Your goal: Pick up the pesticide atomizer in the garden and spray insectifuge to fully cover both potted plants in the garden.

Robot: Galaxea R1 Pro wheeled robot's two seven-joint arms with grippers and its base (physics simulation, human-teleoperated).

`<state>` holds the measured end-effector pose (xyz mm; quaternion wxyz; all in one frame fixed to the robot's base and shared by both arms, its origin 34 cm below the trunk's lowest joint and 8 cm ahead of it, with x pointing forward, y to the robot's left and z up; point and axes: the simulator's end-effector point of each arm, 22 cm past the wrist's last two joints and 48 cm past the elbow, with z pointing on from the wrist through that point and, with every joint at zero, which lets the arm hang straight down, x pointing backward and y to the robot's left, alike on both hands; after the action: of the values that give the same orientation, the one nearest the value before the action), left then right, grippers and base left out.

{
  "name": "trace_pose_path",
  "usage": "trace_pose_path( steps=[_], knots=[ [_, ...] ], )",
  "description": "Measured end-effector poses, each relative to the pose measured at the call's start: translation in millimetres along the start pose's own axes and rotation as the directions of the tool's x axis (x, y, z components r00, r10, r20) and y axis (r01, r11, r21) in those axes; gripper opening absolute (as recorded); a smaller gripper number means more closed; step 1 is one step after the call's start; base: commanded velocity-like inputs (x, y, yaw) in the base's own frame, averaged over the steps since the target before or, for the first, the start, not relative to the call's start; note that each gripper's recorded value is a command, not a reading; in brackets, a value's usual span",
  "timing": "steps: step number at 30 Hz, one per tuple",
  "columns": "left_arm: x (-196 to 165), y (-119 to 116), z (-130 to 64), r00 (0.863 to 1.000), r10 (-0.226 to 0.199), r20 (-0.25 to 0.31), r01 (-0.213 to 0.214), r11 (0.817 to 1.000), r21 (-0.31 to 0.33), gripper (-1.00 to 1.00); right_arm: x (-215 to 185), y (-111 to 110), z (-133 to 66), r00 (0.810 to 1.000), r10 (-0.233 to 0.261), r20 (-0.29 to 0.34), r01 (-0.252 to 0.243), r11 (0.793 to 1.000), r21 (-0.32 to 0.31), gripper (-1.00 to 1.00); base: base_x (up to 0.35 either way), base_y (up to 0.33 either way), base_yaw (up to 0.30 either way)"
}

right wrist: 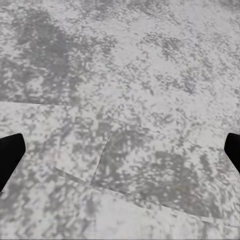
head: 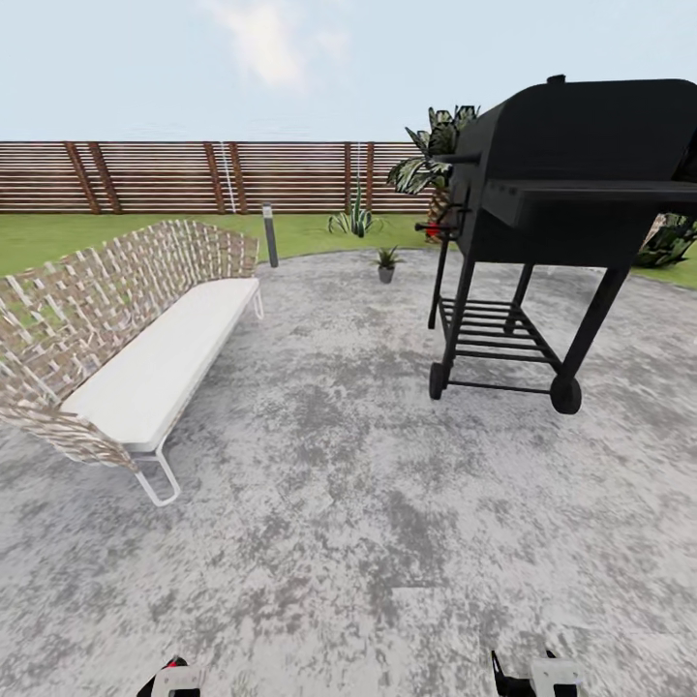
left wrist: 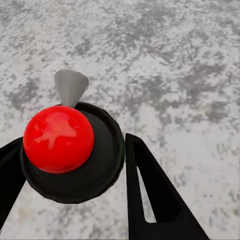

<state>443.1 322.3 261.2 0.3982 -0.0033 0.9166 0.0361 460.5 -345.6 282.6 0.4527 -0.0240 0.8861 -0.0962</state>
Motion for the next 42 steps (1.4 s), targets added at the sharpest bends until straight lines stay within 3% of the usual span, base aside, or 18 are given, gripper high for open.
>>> trace_pose_path(
  steps=[11,23,42],
  knots=[
    [-0.2,0.5,-0.4,1.000,0.001,0.003,-0.001,1.000,0.000,-1.00,-0.2,0.0,0.1,1.000,0.000,0.000,0.000,1.000,0.000,1.00,0.322,0.079,0.000],
    [0.7,0.3,-0.3,1.000,0.000,0.000,0.000,1.000,0.000,-1.00,0.1,0.0,0.2,1.000,0.000,0.000,0.000,1.000,0.000,1.00,0.033,0.018,0.000],
    [0.5,0.3,-0.5,1.000,0.000,0.001,0.000,1.000,0.000,-1.00,-0.1,0.1,0.1,1.000,0.000,0.000,0.000,1.000,0.000,1.00,0.222,0.236,0.000]
  ],
)
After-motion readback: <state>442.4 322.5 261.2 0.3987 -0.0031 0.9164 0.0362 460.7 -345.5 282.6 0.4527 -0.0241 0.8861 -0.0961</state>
